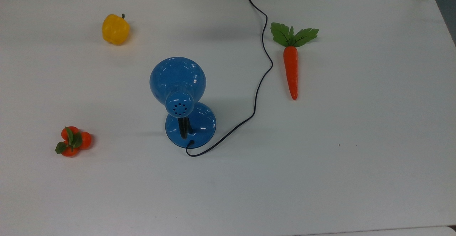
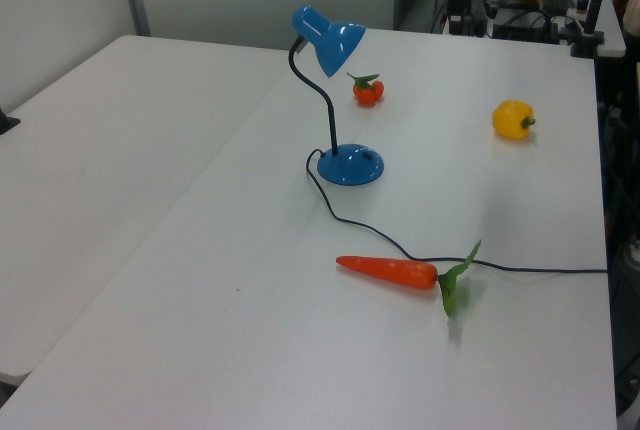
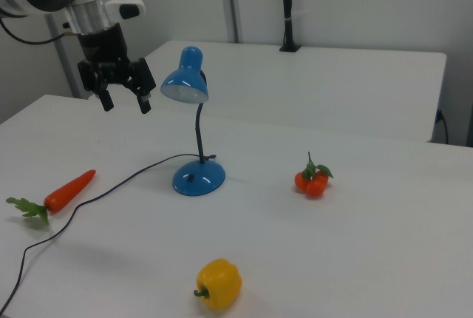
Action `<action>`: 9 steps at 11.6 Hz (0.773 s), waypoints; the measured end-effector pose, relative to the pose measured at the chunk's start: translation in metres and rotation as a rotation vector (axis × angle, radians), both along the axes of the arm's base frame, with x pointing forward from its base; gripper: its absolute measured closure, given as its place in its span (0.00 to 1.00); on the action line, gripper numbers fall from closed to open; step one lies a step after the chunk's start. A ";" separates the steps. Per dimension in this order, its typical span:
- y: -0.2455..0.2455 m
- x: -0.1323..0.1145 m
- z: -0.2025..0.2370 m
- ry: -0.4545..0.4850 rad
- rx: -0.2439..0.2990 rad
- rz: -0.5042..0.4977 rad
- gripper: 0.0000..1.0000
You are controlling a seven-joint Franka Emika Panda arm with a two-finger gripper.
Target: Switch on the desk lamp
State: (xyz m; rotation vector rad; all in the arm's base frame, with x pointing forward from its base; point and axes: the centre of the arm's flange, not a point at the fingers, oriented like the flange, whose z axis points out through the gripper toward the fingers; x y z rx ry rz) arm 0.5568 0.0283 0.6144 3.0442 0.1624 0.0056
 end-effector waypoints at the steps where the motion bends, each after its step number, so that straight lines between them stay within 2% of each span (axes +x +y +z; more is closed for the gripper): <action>1: 0.000 0.000 0.001 -0.002 0.000 0.000 0.00; 9: 0.000 -0.001 0.000 0.006 0.000 -0.001 0.00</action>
